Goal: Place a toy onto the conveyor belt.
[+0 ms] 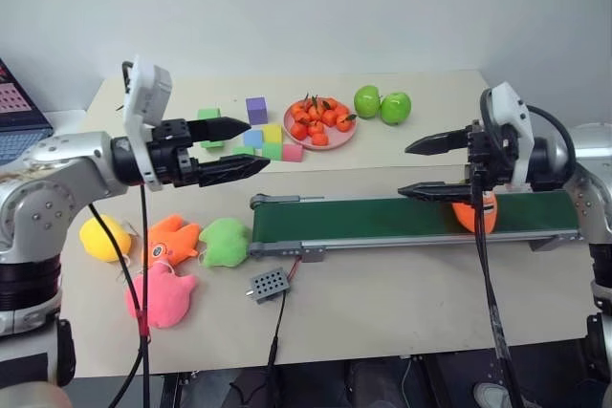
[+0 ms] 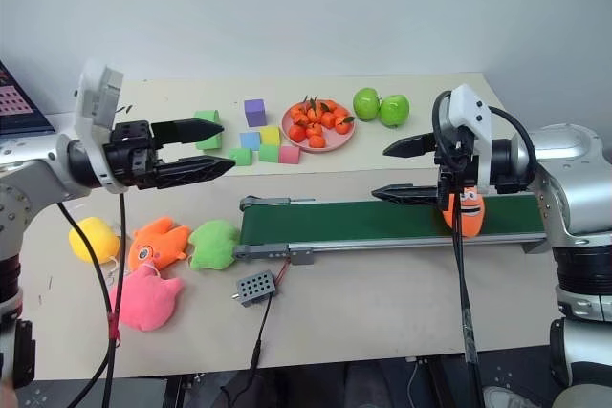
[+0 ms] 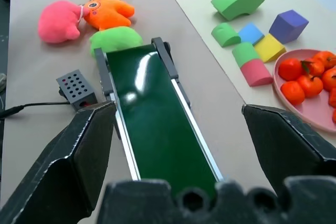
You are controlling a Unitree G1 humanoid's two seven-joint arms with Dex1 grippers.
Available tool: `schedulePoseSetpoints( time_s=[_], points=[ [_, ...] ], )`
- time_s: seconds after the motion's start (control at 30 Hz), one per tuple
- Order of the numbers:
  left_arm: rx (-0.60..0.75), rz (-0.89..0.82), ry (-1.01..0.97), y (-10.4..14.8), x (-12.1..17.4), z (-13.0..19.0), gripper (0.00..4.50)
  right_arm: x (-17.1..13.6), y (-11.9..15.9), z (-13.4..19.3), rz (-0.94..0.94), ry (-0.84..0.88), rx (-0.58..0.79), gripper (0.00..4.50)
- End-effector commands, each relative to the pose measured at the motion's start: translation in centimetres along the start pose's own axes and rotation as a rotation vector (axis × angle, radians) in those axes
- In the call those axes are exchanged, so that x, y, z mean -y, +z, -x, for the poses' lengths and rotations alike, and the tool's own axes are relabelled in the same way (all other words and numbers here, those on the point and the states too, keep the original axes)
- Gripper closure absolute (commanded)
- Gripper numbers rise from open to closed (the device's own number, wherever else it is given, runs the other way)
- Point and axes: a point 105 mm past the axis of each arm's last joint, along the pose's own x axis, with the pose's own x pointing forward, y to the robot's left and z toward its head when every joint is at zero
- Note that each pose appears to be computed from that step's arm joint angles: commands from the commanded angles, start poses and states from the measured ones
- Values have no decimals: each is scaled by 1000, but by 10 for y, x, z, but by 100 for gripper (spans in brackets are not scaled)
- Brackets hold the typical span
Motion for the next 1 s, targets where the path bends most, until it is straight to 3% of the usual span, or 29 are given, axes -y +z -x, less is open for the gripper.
schedulePoseSetpoints(
  time_s=[0.03,0.3,1.0],
  points=[
    [37,-41,-3,15,-2,-5,2,2,12,11,40,-35,4,0],
    [55,-88,-30,27,0,-20,2,0,7,13,20,-41,-7,0],
    [18,-87,-42,14,-2,-26,2,-7,5,13,-3,-42,-18,0]
  ],
)
